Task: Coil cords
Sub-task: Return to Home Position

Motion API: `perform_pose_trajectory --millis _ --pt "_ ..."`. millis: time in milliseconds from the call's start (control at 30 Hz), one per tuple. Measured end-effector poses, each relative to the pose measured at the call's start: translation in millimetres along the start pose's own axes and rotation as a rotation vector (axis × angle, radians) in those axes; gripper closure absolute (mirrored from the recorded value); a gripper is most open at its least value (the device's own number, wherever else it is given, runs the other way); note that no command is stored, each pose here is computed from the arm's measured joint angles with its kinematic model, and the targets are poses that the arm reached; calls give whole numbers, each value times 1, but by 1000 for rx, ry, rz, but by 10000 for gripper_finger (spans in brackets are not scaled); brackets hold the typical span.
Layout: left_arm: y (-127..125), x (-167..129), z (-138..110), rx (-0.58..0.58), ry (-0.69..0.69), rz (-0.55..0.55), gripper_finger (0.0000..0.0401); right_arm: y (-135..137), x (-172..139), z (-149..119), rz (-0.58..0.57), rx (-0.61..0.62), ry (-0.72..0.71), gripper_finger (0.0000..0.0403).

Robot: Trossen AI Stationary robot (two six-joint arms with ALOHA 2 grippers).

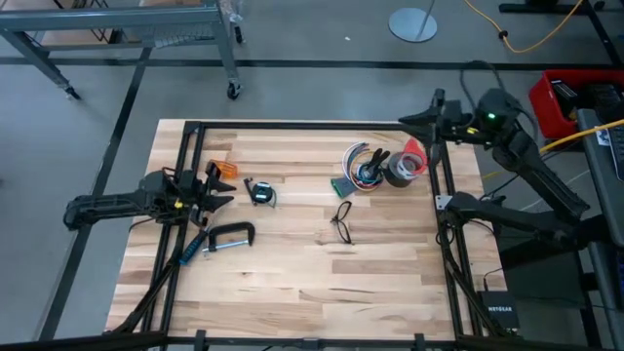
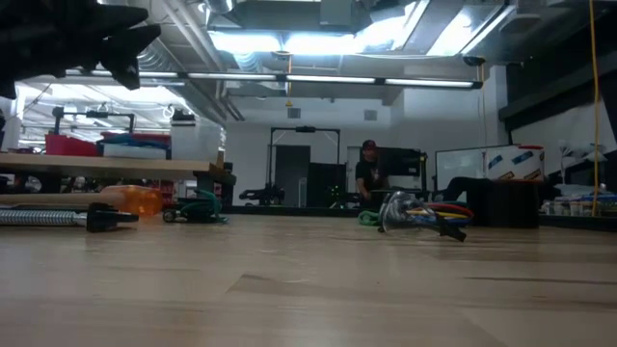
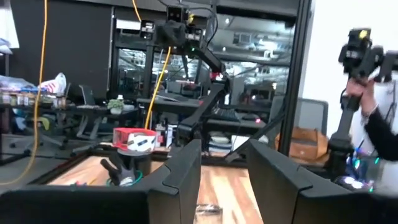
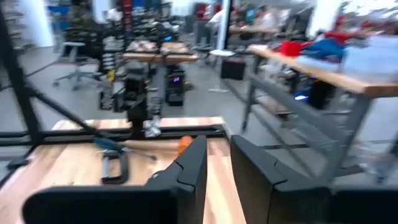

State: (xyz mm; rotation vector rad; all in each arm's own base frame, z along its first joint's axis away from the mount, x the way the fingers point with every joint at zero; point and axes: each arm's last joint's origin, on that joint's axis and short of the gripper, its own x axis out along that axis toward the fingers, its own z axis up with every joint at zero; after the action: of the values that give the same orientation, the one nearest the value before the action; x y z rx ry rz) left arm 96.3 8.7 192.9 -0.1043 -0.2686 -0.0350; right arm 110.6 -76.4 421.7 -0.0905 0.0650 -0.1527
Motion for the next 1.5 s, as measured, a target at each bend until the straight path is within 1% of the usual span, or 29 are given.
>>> perform_pose_trajectory --millis 67,167,367,533,700,800,933,1000,1167,1300,1500 --pt "0 0 -1 22 14 1 281 5 -11 3 -47 -12 -14 327" --pt "1 0 -4 21 43 5 281 16 -30 5 -97 -24 -31 327" --pt "1 0 -6 35 57 6 281 36 -63 7 -111 -2 -89 327" --pt "1 0 -9 48 95 11 281 49 -81 -4 -112 25 -130 327" --pt "2 -1 -13 22 137 37 281 59 -94 -22 -118 57 -161 327" --pt "4 -2 -16 21 163 90 281 64 -99 -32 -116 72 -184 327" --pt "8 -3 -21 3 202 210 281 67 -99 -51 -113 113 -171 327" --pt "9 -3 -22 -5 214 241 281 67 -98 -60 -111 129 -167 327" --pt "9 -4 -25 -17 236 251 281 65 -88 -89 -106 194 -143 327" --pt "10 -5 -27 -42 260 259 281 59 -73 -113 -63 234 -194 327" --pt "10 -5 -27 -76 257 263 281 49 -49 -148 -4 298 -318 327"
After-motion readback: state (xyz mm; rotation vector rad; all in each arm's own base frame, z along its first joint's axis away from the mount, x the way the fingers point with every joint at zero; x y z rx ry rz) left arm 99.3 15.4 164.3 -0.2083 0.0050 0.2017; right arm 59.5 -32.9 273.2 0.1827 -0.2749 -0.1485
